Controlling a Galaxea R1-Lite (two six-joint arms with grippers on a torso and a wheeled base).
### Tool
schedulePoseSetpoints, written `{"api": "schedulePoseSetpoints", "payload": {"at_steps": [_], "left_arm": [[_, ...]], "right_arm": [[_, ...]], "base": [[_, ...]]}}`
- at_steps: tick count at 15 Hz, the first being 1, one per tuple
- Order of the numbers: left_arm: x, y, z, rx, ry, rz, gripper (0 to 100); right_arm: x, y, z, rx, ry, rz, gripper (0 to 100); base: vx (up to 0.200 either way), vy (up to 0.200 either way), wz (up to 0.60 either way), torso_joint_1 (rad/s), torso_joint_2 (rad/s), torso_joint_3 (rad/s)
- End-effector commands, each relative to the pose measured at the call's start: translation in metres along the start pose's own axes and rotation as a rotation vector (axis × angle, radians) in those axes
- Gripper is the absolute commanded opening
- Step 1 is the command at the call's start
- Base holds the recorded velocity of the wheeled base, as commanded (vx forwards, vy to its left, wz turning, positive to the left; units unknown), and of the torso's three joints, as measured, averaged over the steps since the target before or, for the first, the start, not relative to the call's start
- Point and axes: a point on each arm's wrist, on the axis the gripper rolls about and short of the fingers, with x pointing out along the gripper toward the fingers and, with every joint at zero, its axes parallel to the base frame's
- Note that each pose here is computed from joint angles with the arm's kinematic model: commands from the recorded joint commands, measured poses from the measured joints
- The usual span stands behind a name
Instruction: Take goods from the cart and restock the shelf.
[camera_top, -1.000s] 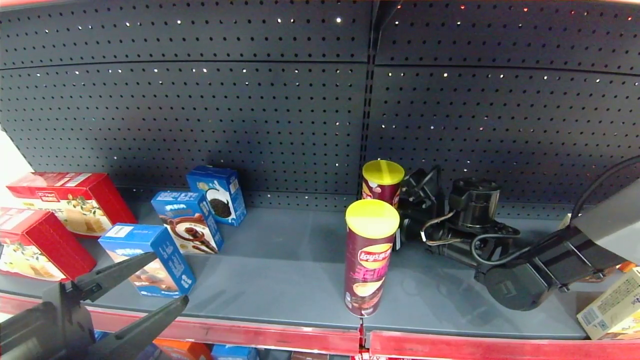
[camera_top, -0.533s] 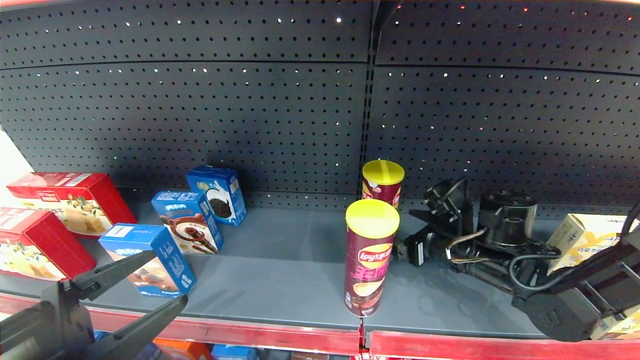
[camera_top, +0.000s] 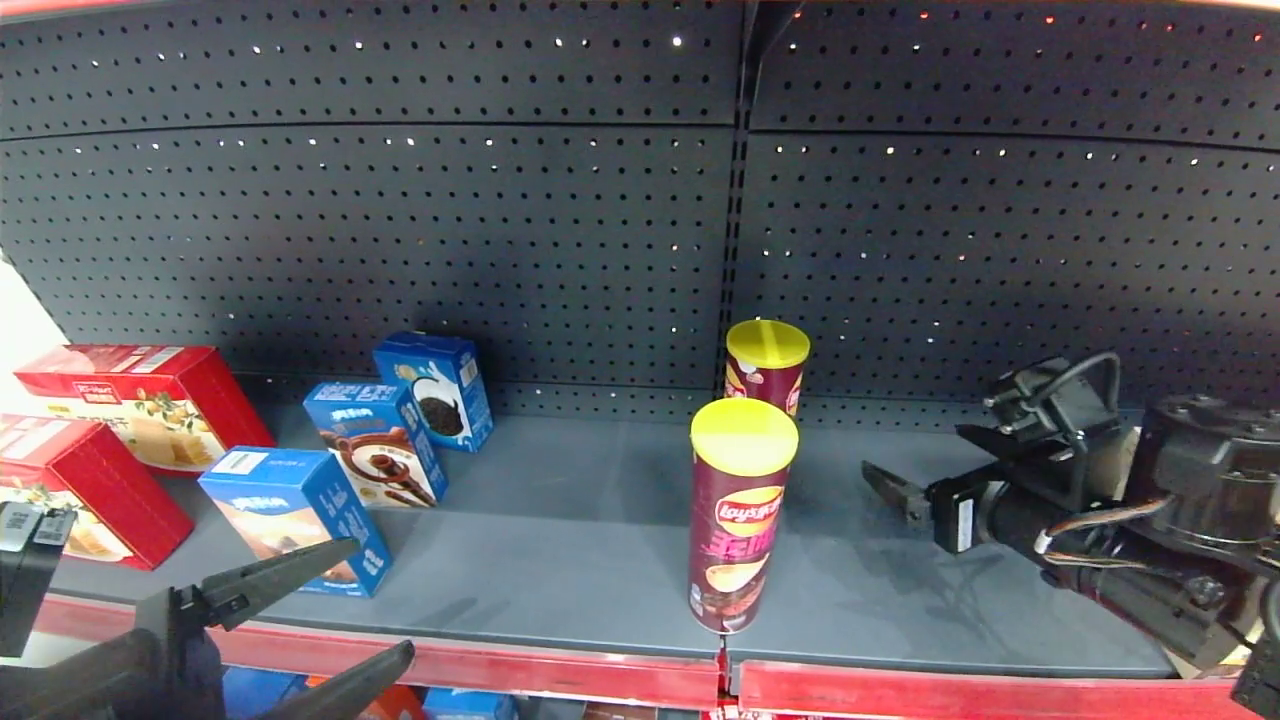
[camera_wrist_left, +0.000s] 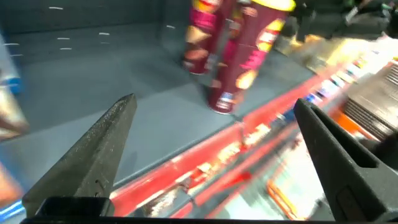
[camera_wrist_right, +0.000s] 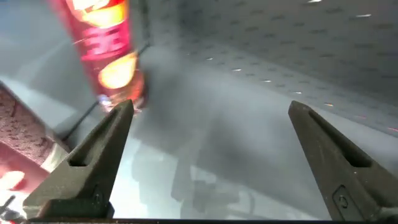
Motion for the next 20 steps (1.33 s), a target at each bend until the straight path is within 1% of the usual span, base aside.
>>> {"api": "schedulePoseSetpoints", "payload": {"at_steps": [1,3,4,5,7,8,9,11,13,14,17,18,19,20], "left_arm": [[0.009,0.003,0.002,-0.009,0.018,-0.014,100],[0.013,0.005,0.004,-0.009,0.017,-0.011,100],[0.017,0.007,0.005,-0.013,0.023,-0.013,100],[0.021,0.009,0.006,-0.014,0.029,-0.018,100],[0.026,0.012,0.003,-0.011,0.049,-0.018,100],[0.029,0.014,0.000,0.000,0.071,-0.018,100],[0.035,0.018,-0.007,0.032,0.108,-0.019,100],[0.041,0.022,-0.015,0.075,0.150,0.025,100],[0.049,0.018,-0.021,0.087,0.178,0.067,100],[0.054,0.014,-0.023,0.091,0.192,0.076,100],[0.059,0.014,-0.022,0.102,0.191,0.081,100],[0.064,0.014,-0.020,0.112,0.197,0.109,100],[0.073,0.013,-0.020,0.131,0.208,0.149,100],[0.081,0.011,-0.020,0.143,0.211,0.173,100]], "right_arm": [[-0.024,-0.013,0.013,0.014,-0.063,-0.064,100],[-0.041,-0.020,0.019,0.025,-0.100,-0.152,100],[-0.050,-0.023,0.020,0.029,-0.113,-0.170,100],[-0.062,-0.032,0.016,0.034,-0.119,-0.213,100],[-0.078,-0.039,0.013,0.040,-0.133,-0.252,100],[-0.084,-0.043,0.012,0.043,-0.143,-0.273,100],[-0.091,-0.047,0.012,0.045,-0.157,-0.300,100],[-0.103,-0.056,0.014,0.032,-0.185,-0.364,100],[-0.114,-0.060,0.010,0.032,-0.196,-0.405,100],[-0.126,-0.062,0.001,0.034,-0.190,-0.437,100],[-0.145,-0.063,-0.017,0.040,-0.175,-0.491,100],[-0.150,-0.062,-0.023,0.040,-0.169,-0.497,100],[-0.154,-0.060,-0.028,0.039,-0.164,-0.499,100],[-0.157,-0.060,-0.031,0.040,-0.161,-0.508,100]], "base": [[0.000,0.000,0.00,0.000,0.00,0.000],[0.000,0.000,0.00,0.000,0.00,0.000],[0.000,0.000,0.00,0.000,0.00,0.000],[0.000,0.000,0.00,0.000,0.00,0.000],[0.000,0.000,0.00,0.000,0.00,0.000],[0.000,0.000,0.00,0.000,0.00,0.000],[0.000,0.000,0.00,0.000,0.00,0.000],[0.000,0.000,0.00,0.000,0.00,0.000],[0.000,0.000,0.00,0.000,0.00,0.000],[0.000,0.000,0.00,0.000,0.00,0.000],[0.000,0.000,0.00,0.000,0.00,0.000],[0.000,0.000,0.00,0.000,0.00,0.000],[0.000,0.000,0.00,0.000,0.00,0.000],[0.000,0.000,0.00,0.000,0.00,0.000]]}}
